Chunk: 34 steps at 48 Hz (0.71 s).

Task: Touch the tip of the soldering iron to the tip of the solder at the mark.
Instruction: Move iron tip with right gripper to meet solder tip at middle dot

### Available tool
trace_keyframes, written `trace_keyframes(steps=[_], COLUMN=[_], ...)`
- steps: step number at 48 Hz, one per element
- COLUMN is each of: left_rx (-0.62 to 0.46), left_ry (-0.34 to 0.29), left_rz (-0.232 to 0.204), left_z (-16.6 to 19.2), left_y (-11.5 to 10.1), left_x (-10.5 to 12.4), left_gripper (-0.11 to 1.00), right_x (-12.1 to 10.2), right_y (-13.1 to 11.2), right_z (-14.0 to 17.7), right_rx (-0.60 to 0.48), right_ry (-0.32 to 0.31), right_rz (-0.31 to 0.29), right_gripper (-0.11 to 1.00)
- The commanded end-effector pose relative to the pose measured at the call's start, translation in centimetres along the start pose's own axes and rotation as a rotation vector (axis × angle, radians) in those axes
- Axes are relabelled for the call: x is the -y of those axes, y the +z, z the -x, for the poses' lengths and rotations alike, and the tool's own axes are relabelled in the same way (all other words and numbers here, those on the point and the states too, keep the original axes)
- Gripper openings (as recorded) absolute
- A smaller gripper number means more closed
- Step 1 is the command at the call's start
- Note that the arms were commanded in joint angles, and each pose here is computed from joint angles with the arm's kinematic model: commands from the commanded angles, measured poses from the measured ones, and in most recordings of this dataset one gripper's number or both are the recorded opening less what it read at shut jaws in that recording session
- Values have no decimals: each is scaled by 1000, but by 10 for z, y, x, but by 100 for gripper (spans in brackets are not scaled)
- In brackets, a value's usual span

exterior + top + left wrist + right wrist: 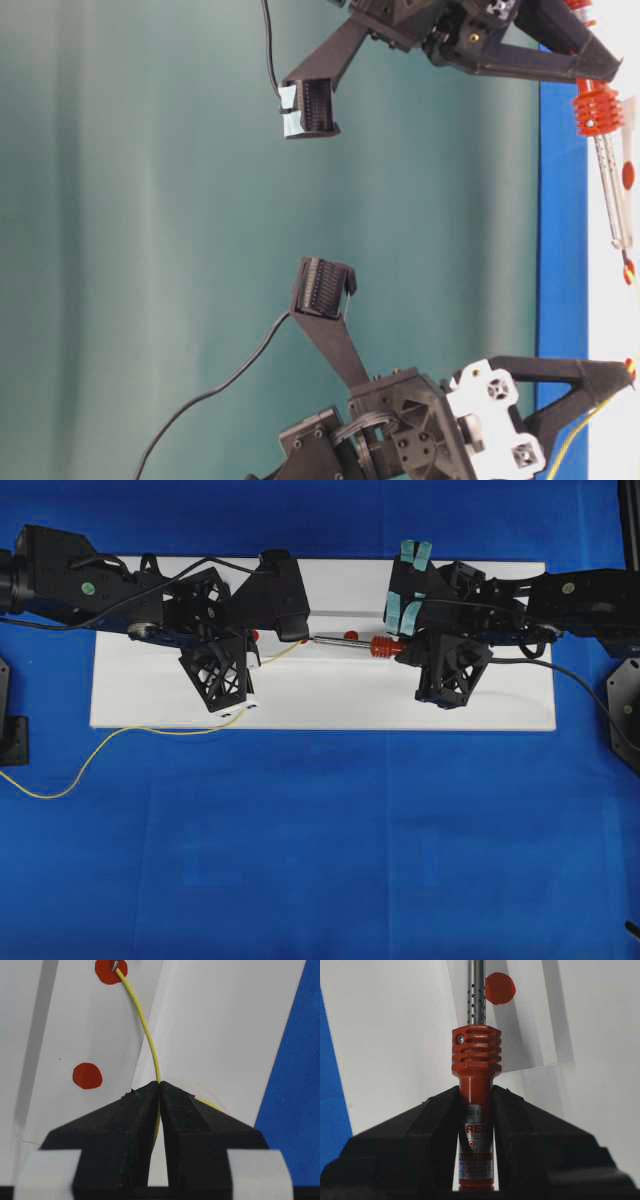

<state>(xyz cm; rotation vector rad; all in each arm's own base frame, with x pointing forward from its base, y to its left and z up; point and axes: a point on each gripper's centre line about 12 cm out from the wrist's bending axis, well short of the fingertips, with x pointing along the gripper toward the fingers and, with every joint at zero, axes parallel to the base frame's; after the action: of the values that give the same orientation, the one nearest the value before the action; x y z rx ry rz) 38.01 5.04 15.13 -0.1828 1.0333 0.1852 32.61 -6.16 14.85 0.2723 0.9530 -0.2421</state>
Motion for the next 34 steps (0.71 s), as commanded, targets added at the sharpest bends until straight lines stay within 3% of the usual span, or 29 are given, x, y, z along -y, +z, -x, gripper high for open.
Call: trace_keyframes(steps=[1, 34], left_rx=[40, 43], left_ry=[-4, -5], left_rz=[0, 0], left_z=[9, 9], left_y=[10, 12], left_x=[1, 1], left_gripper=[2, 2], right_x=[-2, -2], right_y=[12, 12], right_z=[5, 5], right_rx=[38, 38], right_ry=[6, 6], right_rz=[1, 1], right_gripper=[6, 6])
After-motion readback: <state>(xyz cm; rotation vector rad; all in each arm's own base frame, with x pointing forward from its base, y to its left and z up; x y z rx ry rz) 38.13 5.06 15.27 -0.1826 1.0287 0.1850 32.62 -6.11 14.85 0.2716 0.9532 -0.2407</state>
